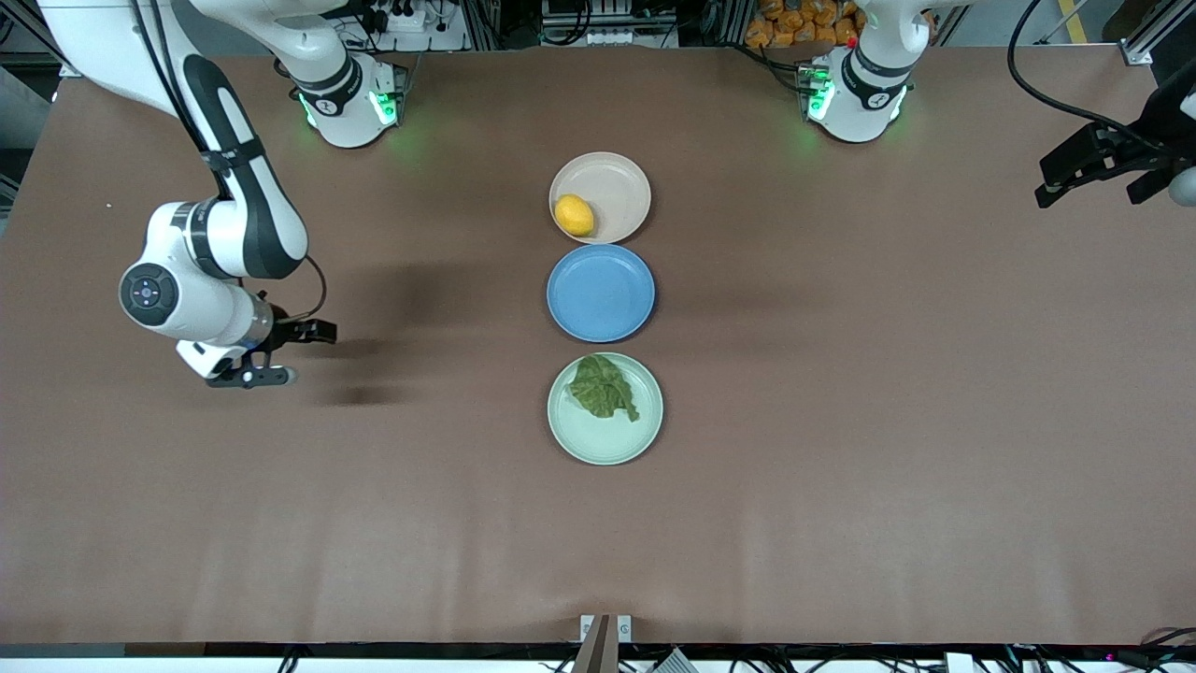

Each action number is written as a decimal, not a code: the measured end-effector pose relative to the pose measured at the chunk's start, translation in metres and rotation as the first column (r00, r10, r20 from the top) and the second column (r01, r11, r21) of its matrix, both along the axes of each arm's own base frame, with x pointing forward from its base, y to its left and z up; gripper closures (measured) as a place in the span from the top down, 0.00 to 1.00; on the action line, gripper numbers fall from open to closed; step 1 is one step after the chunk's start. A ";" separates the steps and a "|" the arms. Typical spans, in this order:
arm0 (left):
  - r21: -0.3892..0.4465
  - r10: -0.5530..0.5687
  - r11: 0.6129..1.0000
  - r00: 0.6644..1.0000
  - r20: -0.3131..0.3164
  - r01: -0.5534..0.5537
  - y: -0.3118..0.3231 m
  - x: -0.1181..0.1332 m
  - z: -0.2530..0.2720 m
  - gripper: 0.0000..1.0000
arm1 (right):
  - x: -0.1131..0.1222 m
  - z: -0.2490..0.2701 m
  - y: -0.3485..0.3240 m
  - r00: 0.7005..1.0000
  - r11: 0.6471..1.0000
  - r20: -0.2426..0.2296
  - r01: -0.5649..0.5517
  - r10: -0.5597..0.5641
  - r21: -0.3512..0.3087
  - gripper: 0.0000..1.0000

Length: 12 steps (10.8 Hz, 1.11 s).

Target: Place lemon and lettuce in plates

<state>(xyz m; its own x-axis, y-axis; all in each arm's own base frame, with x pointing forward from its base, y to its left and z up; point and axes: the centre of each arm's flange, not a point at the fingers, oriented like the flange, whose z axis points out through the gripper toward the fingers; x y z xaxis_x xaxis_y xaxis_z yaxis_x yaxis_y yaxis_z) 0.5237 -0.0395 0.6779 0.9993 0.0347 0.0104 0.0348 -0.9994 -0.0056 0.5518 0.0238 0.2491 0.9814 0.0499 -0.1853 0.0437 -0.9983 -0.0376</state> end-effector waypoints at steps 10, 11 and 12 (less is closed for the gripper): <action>-0.001 0.032 0.999 0.999 0.004 -0.032 0.010 0.002 -0.001 1.00 | -0.051 0.037 0.017 0.999 0.999 0.037 -0.035 0.034 0.022 1.00; -0.001 0.030 1.000 1.000 0.004 -0.030 0.009 0.002 -0.001 1.00 | -0.054 0.045 0.016 0.998 0.999 0.051 -0.034 0.033 0.019 1.00; -0.001 0.029 1.000 1.000 0.005 -0.029 0.010 0.002 -0.001 1.00 | -0.056 0.053 0.014 0.997 0.999 0.065 -0.032 0.031 0.017 1.00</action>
